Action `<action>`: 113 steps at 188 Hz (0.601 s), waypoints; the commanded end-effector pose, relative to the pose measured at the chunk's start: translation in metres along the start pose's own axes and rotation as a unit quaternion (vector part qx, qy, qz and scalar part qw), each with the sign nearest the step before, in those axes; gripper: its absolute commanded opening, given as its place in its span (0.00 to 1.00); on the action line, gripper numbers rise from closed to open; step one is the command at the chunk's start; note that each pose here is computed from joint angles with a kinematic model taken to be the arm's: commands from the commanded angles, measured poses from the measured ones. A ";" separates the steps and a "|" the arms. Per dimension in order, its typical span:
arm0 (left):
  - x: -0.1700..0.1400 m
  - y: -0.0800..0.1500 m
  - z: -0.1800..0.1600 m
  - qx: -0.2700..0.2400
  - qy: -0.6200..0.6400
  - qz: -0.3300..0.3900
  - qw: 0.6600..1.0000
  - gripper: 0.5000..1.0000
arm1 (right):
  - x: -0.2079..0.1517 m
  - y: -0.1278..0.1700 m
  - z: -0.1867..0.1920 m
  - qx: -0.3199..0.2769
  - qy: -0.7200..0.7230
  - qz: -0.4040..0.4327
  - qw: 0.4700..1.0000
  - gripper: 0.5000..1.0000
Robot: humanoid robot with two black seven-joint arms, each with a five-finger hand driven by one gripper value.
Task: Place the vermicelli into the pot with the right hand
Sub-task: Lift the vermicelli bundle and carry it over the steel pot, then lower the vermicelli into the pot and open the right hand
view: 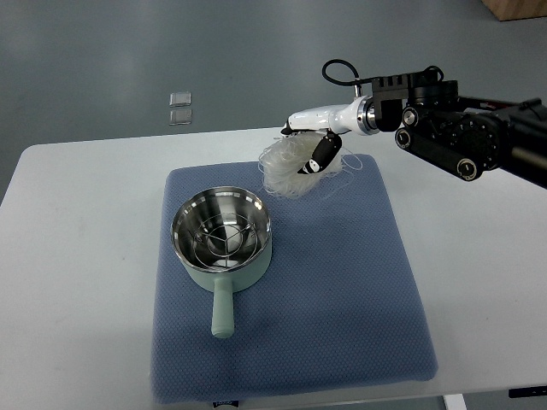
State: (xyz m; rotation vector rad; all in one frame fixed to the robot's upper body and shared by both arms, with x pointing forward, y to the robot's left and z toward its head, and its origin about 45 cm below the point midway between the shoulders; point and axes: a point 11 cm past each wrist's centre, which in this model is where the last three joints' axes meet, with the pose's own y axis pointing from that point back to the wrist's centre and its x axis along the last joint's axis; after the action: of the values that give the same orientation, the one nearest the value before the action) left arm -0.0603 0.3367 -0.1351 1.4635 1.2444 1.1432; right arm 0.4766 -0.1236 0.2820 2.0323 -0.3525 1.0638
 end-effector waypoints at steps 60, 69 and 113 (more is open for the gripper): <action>0.000 0.000 0.000 0.000 0.000 0.000 1.000 1.00 | 0.042 0.014 -0.099 0.137 0.035 -0.006 0.990 0.00; 0.000 0.000 0.000 0.000 0.000 0.000 1.000 1.00 | 0.036 0.006 -0.111 0.149 0.037 -0.014 0.988 0.00; 0.000 0.000 0.000 0.000 0.000 0.000 1.000 1.00 | 0.003 -0.017 -0.130 0.172 0.022 -0.040 0.984 0.00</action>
State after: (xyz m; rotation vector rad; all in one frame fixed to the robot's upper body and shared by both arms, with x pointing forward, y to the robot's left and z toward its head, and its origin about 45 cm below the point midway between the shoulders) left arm -0.0604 0.3367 -0.1351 1.4631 1.2444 1.1430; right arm 0.4205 -0.0216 0.3295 2.2805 -0.0829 1.2026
